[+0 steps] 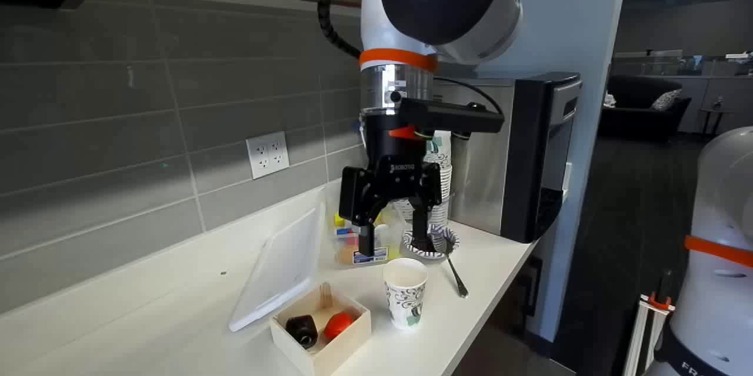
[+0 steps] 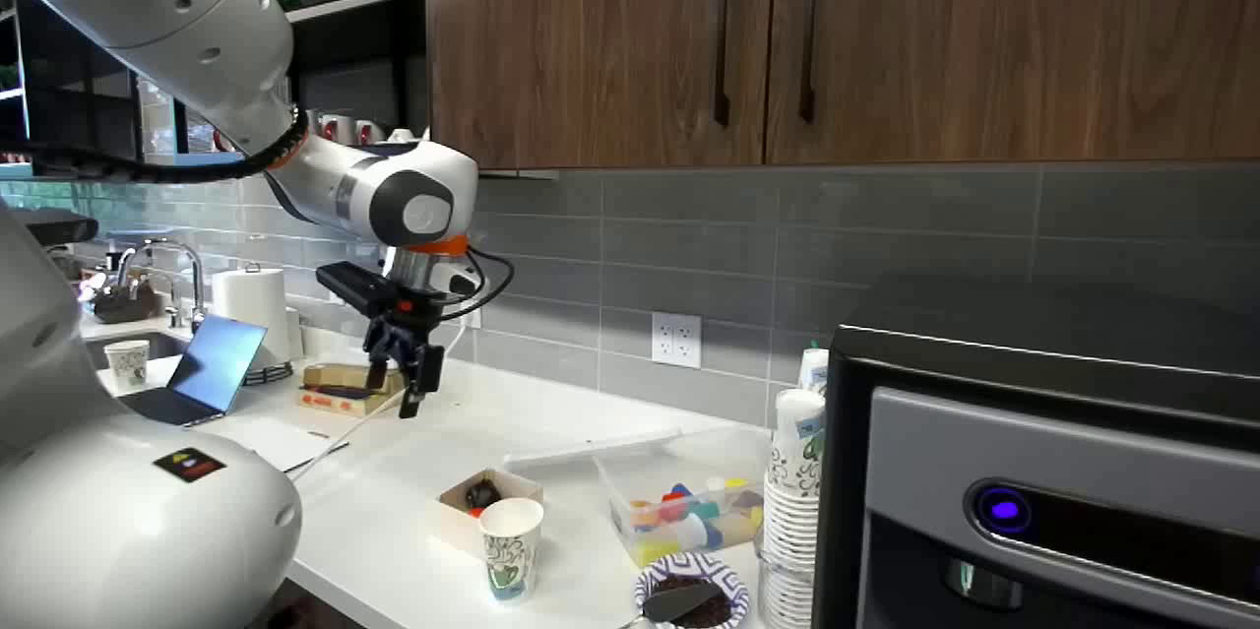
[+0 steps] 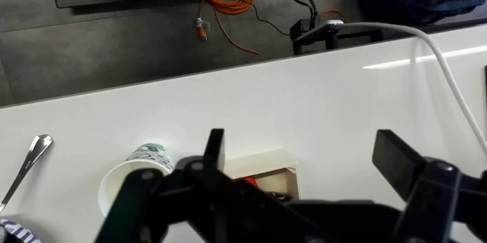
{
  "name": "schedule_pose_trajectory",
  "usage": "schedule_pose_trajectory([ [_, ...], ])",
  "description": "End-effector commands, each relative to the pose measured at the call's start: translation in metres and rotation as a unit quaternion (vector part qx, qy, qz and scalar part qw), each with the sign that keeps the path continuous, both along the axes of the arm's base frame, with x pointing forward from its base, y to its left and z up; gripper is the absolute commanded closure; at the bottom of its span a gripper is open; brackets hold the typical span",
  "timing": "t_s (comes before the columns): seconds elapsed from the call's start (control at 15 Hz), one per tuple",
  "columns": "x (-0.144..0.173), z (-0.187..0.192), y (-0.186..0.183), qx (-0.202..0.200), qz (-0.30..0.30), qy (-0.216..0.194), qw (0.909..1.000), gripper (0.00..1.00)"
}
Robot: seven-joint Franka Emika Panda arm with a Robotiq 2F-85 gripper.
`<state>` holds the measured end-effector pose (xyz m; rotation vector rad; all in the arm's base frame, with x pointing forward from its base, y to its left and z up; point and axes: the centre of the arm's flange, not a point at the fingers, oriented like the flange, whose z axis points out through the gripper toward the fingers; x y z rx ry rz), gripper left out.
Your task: Move the objects in the wooden object to the storage bin, and put the wooden object in as wee
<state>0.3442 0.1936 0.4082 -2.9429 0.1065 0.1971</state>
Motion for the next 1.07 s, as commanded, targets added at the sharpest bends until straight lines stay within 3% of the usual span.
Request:
schedule_pose_trajectory([
  [0.0, 0.0, 0.0, 0.0, 0.0, 0.0, 0.0, 1.0, 0.0],
  [0.2, 0.0, 0.0, 0.0, 0.0, 0.0, 0.0, 1.0, 0.0],
  [0.53, 0.061, -0.011, -0.012, -0.009, 0.014, -0.025, 0.9996, 0.0],
  [1.0, 0.134, -0.092, -0.018, 0.02, 0.045, -0.05, 0.9975, 0.0],
])
